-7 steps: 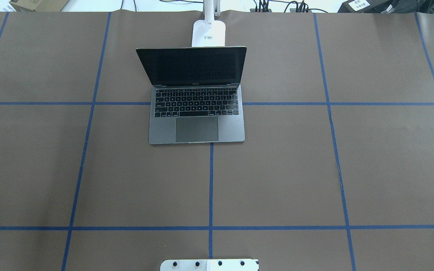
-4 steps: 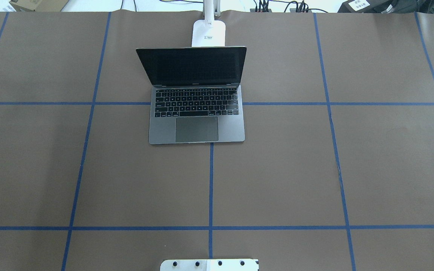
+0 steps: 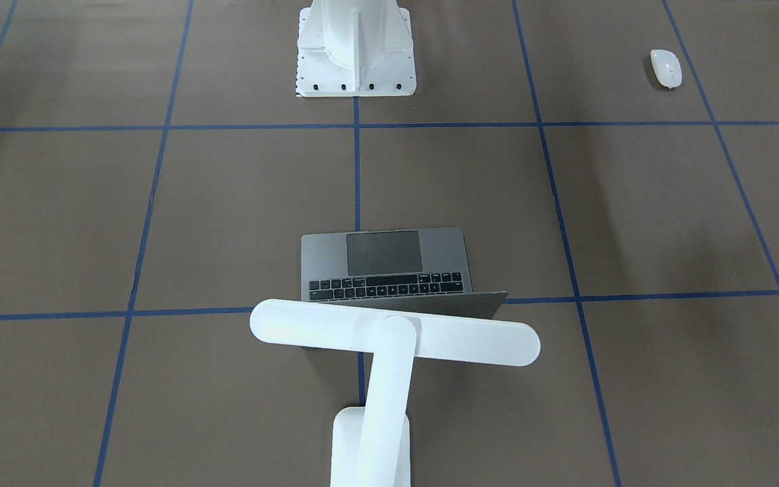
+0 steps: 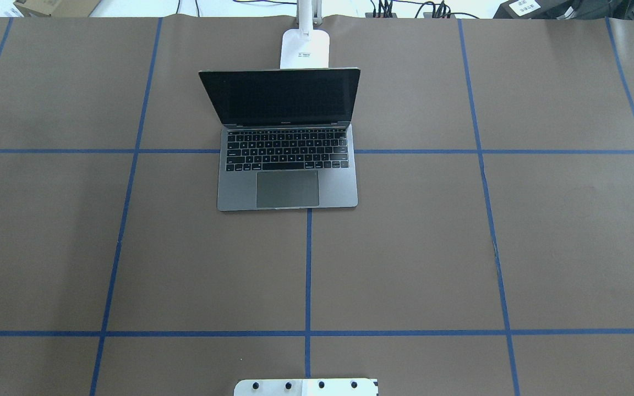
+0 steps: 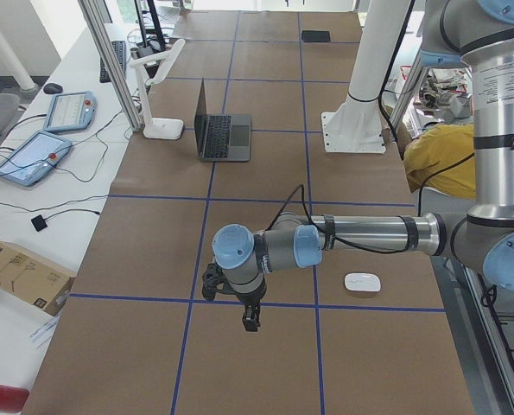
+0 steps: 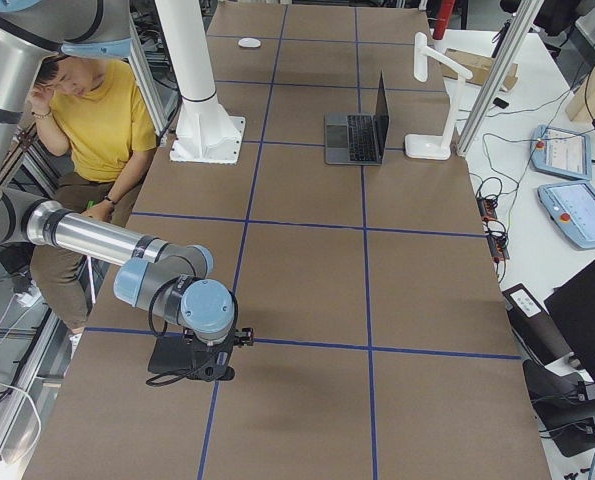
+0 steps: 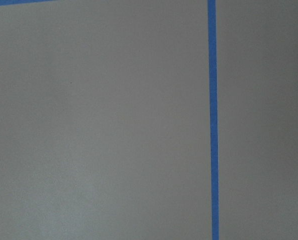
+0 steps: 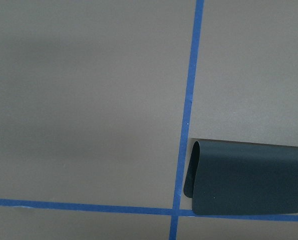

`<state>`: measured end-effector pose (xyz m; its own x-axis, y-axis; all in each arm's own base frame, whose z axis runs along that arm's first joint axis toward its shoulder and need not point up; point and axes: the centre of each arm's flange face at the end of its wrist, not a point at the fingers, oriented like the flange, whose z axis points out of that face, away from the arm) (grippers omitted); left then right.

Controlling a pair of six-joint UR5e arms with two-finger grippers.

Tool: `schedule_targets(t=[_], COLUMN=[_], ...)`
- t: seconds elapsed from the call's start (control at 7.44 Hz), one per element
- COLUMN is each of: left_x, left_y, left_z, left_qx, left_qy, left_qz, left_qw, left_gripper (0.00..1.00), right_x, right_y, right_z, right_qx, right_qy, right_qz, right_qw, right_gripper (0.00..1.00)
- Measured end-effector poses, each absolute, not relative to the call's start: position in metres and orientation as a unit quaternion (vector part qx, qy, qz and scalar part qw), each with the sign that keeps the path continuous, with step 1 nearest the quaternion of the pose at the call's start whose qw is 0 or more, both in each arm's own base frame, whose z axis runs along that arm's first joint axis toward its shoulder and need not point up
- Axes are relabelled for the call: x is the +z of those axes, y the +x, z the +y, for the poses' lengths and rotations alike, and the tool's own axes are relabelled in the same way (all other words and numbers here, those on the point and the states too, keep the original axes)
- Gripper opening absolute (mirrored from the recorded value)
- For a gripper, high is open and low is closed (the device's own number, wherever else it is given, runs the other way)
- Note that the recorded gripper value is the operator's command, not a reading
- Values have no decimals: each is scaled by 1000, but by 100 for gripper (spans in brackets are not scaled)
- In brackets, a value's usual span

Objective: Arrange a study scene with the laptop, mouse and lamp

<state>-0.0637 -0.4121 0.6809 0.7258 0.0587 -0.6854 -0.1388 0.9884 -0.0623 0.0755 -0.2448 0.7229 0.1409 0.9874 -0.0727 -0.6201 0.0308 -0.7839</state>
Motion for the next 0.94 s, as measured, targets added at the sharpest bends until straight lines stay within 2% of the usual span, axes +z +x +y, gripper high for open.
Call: schedule_targets(t=[0.94], left_x=[675], left_y=[-65], left_z=[-406], left_qx=[55], left_qy=[-47], left_qz=[366], left_qw=[928], left_gripper=[100], right_x=[820], right_y=[10], right_z=[-250], right_qx=[532], right_qy=[-435], right_qz=[-144], right_qw=[712], right_gripper=[94])
